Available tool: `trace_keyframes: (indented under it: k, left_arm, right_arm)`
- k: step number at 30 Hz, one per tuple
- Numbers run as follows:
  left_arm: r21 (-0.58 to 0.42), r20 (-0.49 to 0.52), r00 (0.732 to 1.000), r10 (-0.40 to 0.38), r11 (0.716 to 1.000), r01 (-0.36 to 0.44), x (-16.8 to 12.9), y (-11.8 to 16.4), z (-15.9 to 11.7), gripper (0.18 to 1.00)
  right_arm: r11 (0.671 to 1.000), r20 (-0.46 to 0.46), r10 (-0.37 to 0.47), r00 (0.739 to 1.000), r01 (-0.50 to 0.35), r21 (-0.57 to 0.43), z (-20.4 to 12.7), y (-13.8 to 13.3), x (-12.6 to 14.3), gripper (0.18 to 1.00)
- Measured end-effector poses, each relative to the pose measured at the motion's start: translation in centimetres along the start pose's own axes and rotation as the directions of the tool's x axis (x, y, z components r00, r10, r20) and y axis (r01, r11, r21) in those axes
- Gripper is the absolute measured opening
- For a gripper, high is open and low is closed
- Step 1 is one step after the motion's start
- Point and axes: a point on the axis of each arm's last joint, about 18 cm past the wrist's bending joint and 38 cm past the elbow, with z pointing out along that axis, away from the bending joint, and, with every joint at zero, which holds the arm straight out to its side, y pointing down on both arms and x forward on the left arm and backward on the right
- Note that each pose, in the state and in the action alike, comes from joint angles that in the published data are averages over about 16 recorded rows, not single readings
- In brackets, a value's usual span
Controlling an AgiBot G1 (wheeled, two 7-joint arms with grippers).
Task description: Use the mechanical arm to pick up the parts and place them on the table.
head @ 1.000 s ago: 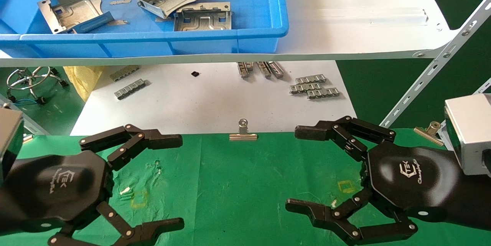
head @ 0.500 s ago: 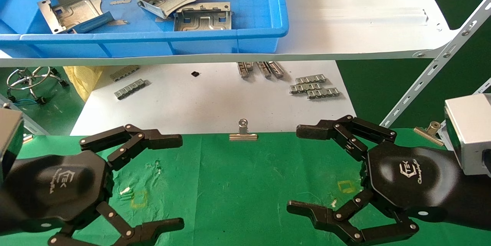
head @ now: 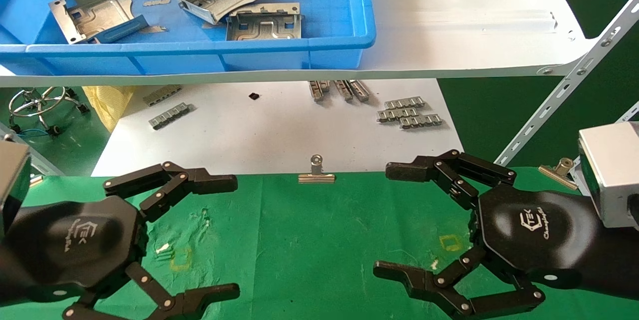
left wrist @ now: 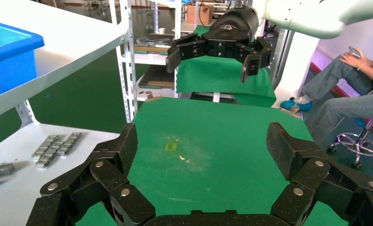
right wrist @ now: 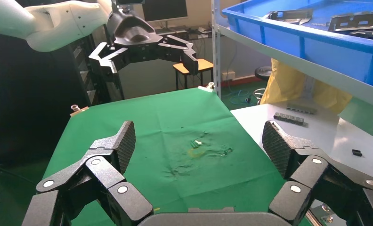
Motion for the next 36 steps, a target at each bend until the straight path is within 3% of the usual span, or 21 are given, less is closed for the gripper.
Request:
trace_keyframes:
  k: [23, 36]
  left_arm:
    - [0.0, 0.0, 1.0, 0.0, 1.0, 0.0, 0.0, 0.0, 0.0, 1.001]
    - [0.0, 0.0, 1.0, 0.0, 1.0, 0.0, 0.0, 0.0, 0.0, 1.001]
  right_arm:
    - [1.0, 0.0, 0.0, 1.0, 0.0, 0.0, 0.0, 0.0, 0.0, 0.999]
    - [1.0, 0.0, 0.0, 1.0, 0.0, 0.0, 0.0, 0.0, 0.0, 0.934]
